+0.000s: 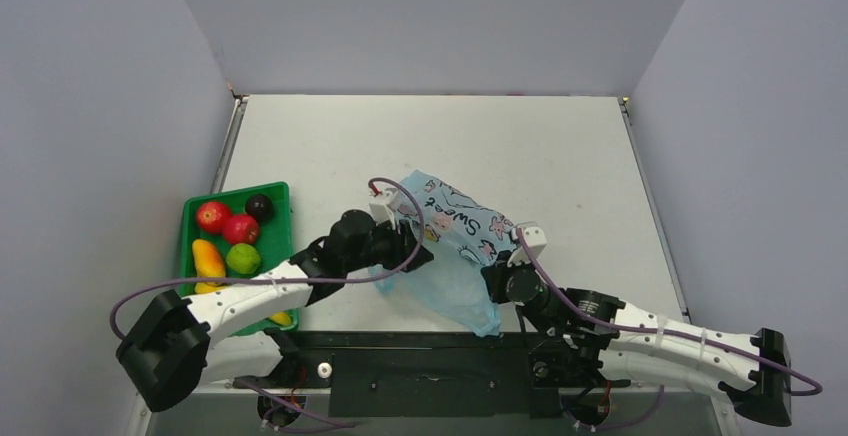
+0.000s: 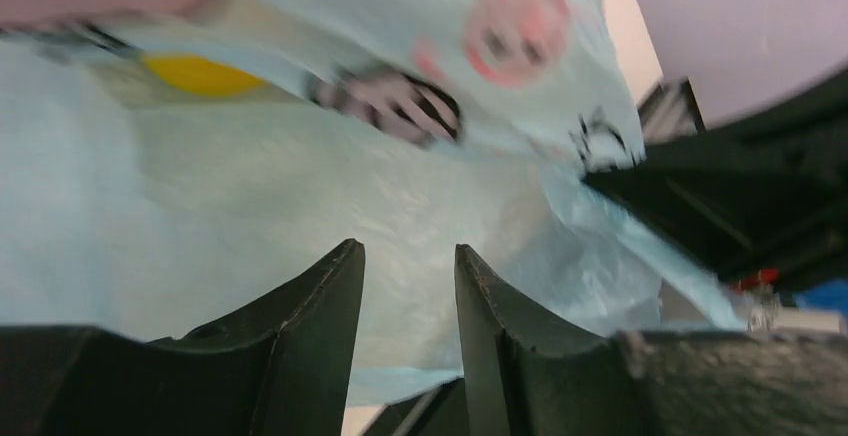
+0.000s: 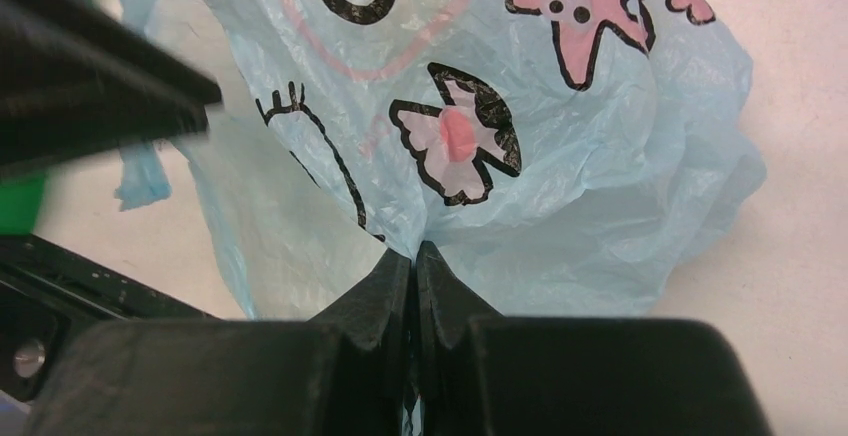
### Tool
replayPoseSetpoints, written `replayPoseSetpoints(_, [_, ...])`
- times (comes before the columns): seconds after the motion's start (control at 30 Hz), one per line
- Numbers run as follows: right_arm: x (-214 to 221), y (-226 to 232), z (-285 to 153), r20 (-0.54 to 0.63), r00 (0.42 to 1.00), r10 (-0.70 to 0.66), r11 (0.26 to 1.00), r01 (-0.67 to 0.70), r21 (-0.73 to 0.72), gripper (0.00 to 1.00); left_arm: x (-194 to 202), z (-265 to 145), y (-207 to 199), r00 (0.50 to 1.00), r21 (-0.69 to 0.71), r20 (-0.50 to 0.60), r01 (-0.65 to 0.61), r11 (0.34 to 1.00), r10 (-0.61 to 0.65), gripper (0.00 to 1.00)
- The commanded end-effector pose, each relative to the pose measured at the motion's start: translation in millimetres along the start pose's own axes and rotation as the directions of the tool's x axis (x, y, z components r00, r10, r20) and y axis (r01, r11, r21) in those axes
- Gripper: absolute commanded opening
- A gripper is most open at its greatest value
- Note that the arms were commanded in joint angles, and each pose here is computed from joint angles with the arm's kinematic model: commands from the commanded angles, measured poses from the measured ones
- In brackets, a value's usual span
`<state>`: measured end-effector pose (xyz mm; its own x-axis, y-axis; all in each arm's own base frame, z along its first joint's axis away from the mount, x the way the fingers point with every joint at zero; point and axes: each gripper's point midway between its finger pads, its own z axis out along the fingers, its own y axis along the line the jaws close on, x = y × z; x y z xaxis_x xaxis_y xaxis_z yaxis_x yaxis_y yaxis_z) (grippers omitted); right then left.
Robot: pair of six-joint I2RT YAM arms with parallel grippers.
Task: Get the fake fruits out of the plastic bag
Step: Adjust the plastic bag at the center of the board, then take out the fake fruit from the plastic bag.
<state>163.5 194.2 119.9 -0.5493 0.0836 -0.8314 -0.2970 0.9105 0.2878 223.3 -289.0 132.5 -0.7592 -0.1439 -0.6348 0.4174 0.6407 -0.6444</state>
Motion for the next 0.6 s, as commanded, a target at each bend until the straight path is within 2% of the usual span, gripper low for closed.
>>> replayPoseSetpoints(0.0, [-44.5, 21.9, -8.2, 0.096, 0.994, 0.052, 0.998, -0.048, -0.038, 0.0, 9.1, -10.3, -42.6, 0.989, 0.1, 0.119, -0.102, 0.99, 0.09, 0.37])
replayPoseSetpoints(0.03, [-50.0, 26.0, -10.1, 0.101, 0.993, 0.061, 0.997, -0.056, -0.05, 0.0, 3.2, -12.2, -46.2, 0.982, 0.099, 0.166, -0.108, 0.989, 0.09, 0.37])
replayPoseSetpoints(0.07, [-52.1, 28.0, -10.8, 0.101, 0.993, 0.066, 0.997, -0.06, -0.056, 0.0, 12.7, -12.5, -48.8, 0.983, 0.11, 0.156, -0.116, 0.987, 0.098, 0.37])
replayPoseSetpoints(0.23, [-73.4, 36.0, -19.4, 0.131, 0.986, 0.099, 0.993, -0.089, -0.078, 0.0, 8.3, -1.3, -48.6, 0.969, 0.074, 0.22, -0.128, 0.989, 0.109, 0.38])
replayPoseSetpoints(0.4, [-83.4, 32.4, -23.6, 0.164, 0.978, 0.127, 0.991, -0.117, -0.068, 0.0, 0.6, 30.4, -23.8, 0.97, -0.097, 0.208, -0.108, 0.989, 0.127, 0.38])
replayPoseSetpoints(0.5, [-84.2, 31.7, -24.8, 0.168, 0.976, 0.137, 0.989, -0.127, -0.074, 0.0, -14.0, 44.5, -25.6, 0.966, -0.13, 0.219, -0.108, 0.986, 0.135, 0.48])
replayPoseSetpoints(0.57, [-83.1, 31.2, -25.1, 0.166, 0.976, 0.14, 0.989, -0.129, -0.077, 0.0, -18.8, 53.2, -20.4, 0.967, -0.168, 0.217, -0.098, 0.981, 0.133, 0.5])
